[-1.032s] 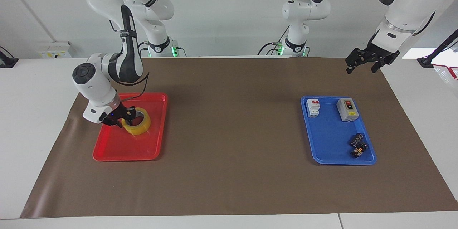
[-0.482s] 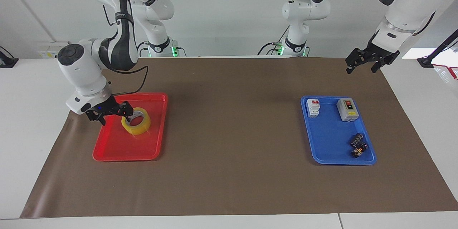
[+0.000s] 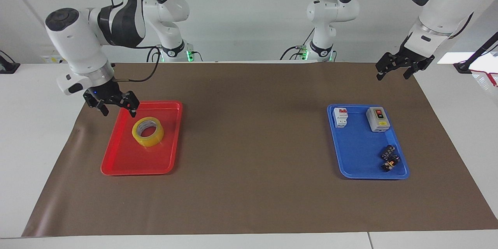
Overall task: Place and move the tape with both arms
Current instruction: 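Open the right gripper and withdraw it from the red tray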
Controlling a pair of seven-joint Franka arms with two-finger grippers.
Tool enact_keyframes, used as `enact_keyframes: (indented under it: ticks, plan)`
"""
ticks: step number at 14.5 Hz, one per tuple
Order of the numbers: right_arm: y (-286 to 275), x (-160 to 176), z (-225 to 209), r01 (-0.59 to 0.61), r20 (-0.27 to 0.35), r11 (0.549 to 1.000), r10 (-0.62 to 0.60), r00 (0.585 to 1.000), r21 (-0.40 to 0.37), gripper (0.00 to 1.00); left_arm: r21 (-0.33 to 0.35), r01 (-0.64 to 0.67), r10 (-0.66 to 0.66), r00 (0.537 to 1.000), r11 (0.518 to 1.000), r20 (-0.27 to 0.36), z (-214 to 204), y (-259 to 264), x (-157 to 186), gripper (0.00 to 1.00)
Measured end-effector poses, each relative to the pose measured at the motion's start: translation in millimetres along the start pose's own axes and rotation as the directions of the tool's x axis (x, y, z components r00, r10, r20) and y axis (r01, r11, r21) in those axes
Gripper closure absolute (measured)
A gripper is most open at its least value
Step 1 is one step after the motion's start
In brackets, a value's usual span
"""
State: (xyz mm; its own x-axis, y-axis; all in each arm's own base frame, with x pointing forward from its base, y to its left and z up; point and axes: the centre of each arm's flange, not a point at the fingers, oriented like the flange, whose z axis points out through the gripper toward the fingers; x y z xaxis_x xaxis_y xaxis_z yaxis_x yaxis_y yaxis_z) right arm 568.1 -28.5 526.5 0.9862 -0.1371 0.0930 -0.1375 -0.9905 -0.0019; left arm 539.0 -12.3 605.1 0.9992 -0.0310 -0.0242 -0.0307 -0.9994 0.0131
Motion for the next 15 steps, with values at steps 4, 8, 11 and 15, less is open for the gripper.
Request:
enact_keyframes:
  ticks: [4, 8, 11, 15]
  plan:
    - [-25, -19, -83, -0.093, 0.044, 0.995, 0.094, 0.995, -0.028, 0.0, 0.0, 0.0, 0.0, 1.0, 1.0, 0.0, 0, 0, 0, 0.0]
    - [-34, -24, -115, -0.094, 0.063, 0.995, 0.096, 0.993, -0.033, 0.0, 0.0, 0.0, 0.0, 1.0, 1.0, 0.0, 0, 0, 0, 0.0]
    - [-34, -22, -118, -0.062, 0.081, 0.997, 0.065, 0.995, -0.033, 0.0, 0.0, 0.0, 0.0, 1.0, 1.0, 0.0, 0, 0, 0, 0.0]
    - [-33, -21, -113, 0.008, 0.106, 0.999, -0.003, 0.994, -0.042, 0.0, 0.0, 0.0, 0.0, 1.0, 1.0, 0.0, 0, 0, 0, 0.0]
